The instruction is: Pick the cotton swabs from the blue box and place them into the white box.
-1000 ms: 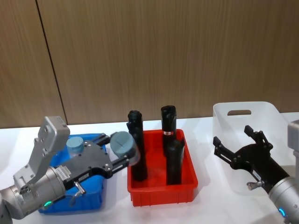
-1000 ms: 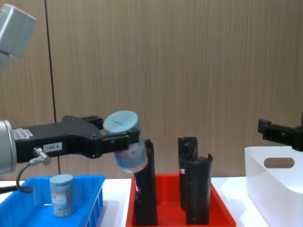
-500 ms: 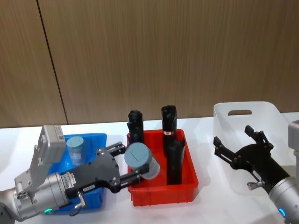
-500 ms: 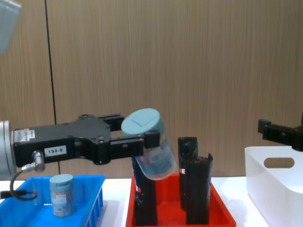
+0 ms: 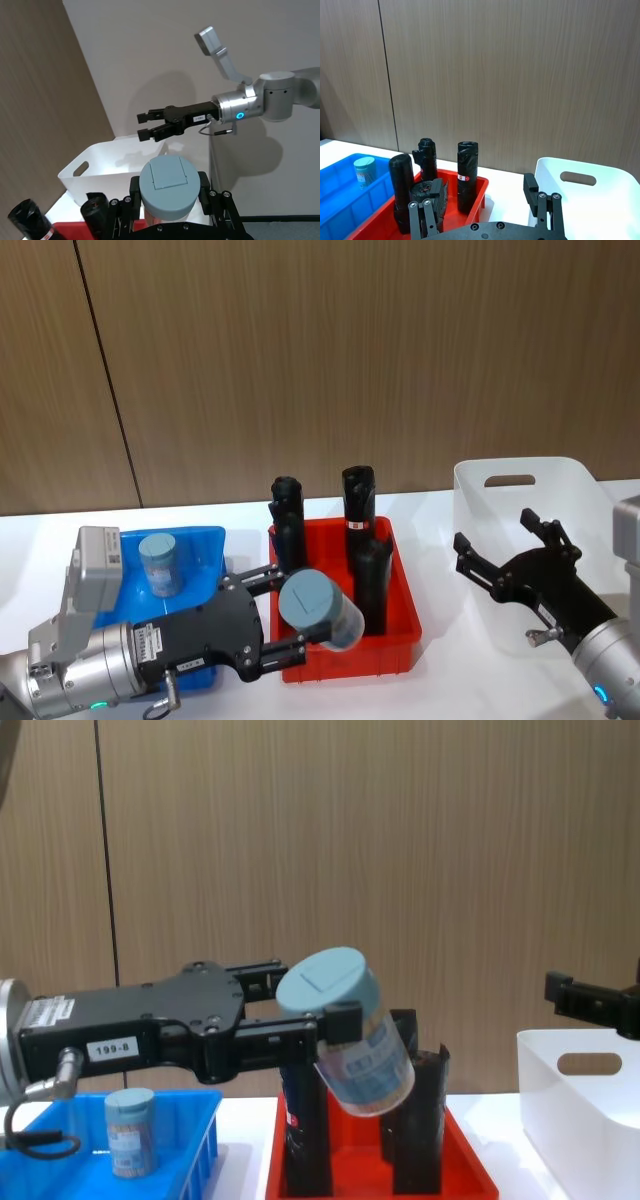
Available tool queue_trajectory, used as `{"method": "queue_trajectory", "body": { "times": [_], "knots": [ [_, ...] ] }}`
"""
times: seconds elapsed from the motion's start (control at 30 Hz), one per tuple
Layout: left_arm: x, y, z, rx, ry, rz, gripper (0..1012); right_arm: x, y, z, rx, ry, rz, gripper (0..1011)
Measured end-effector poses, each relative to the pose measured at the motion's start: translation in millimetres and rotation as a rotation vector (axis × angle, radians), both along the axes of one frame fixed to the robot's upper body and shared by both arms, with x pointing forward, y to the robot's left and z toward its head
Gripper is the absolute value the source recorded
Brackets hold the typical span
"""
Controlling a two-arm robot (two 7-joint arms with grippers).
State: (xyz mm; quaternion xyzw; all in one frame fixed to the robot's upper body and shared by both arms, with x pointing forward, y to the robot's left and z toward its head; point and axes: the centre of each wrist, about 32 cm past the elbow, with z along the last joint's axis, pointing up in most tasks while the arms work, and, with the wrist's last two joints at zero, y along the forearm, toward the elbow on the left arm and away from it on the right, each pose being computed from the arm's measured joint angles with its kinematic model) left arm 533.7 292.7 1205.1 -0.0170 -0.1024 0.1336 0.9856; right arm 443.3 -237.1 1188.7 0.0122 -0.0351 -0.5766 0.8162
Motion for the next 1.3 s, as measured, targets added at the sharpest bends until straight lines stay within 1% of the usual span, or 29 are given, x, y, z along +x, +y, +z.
{"method": "queue_trajectory", "body": {
  "times": [0.3, 0.6, 0.77, 0.8, 0.97, 1.0, 1.1, 1.3],
  "knots": [
    [0.5, -0.4, -0.7, -0.006, -0.006, -0.035, 671, 0.1, -0.1, 0.1, 0.0, 0.0, 0.003, 1001],
    [0.8, -0.4, -1.2, -0.009, -0.01, -0.053, 671, 1.4, -5.7, 3.2, -0.005, 0.014, 0.045, 1002],
    [0.9, -0.5, -1.2, -0.01, -0.011, -0.059, 671, 2.7, -14.5, 7.7, -0.016, 0.035, 0.102, 1001],
    [0.9, -0.5, -1.2, -0.01, -0.011, -0.06, 671, 2.7, -14.5, 7.7, -0.016, 0.035, 0.102, 1002],
    [1.0, -0.5, -1.3, -0.01, -0.012, -0.064, 671, 4.8, -26.9, 14.2, -0.032, 0.061, 0.168, 1001],
    [1.0, -0.5, -1.3, -0.01, -0.012, -0.064, 671, 4.8, -26.9, 14.2, -0.032, 0.061, 0.168, 1002],
    [1.1, -0.5, -1.3, -0.01, -0.012, -0.065, 671, 6.5, -35.0, 18.7, -0.045, 0.08, 0.218, 1002],
    [1.1, -0.4, -1.3, -0.011, -0.013, -0.067, 671, 10.4, -46.7, 27.0, -0.068, 0.1, 0.295, 1002]
  ]
}}
